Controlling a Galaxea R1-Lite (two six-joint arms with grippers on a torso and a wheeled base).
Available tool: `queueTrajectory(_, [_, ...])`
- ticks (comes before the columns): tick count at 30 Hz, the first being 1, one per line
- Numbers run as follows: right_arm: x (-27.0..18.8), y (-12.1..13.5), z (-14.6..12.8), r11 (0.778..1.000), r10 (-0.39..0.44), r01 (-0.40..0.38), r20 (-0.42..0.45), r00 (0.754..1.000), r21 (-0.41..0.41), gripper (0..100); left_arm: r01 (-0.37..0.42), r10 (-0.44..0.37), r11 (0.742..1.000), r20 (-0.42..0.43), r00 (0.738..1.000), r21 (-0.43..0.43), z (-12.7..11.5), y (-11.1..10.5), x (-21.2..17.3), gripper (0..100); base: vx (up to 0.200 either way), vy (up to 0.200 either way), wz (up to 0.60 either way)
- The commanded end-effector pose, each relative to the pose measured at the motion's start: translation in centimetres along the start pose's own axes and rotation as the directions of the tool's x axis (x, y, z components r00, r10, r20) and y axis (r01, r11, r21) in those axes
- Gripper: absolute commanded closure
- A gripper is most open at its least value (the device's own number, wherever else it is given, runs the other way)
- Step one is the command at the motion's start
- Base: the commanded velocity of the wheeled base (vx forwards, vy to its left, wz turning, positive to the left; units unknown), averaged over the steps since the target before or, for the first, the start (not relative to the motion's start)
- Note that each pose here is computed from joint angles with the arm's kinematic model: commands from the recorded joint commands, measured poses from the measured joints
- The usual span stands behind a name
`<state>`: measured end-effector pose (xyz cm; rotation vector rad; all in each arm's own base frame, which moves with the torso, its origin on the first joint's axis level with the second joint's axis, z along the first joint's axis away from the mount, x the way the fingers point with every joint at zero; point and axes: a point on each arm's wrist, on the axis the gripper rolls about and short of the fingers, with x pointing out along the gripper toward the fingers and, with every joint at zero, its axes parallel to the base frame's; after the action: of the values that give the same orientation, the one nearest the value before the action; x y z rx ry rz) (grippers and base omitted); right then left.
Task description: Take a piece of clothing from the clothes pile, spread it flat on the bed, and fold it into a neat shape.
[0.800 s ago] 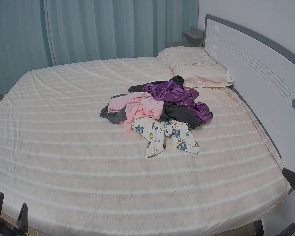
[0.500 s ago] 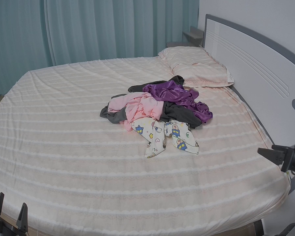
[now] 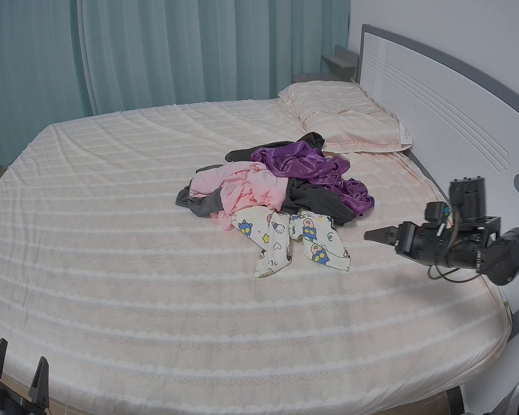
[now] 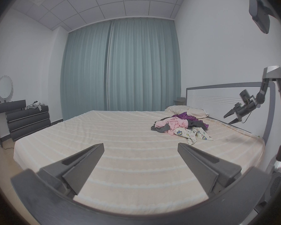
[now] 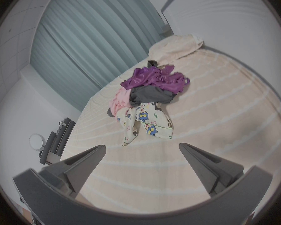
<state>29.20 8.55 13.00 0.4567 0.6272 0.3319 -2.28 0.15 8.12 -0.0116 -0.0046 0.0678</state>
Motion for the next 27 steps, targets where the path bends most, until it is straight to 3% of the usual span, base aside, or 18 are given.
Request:
queueTrajectory(1, [14.5, -2.7, -4.2, 0.991, -0.040, 0.056, -0.125, 0.991, 0.125, 0, -0.001, 0.001, 1.000, 0.000, 1.000, -0.001, -0.5, 0.0, 0.0, 0, 0.000, 0.000, 0.00])
queueTrajectory(16, [17.7, -3.7, -4.6, 0.987, -0.095, 0.107, -0.098, 0.991, 0.117, 0, -0.001, 0.001, 1.000, 0.000, 1.000, 0.001, -0.5, 0.0, 0.0, 0, 0.000, 0.000, 0.00])
queueTrajectory(27, [17.9, -3.5, -2.8, 0.985, -0.128, 0.133, -0.046, 0.991, 0.111, 0, -0.001, 0.001, 1.000, 0.000, 1.000, 0.001, -0.5, 0.0, 0.0, 0, 0.000, 0.000, 0.00])
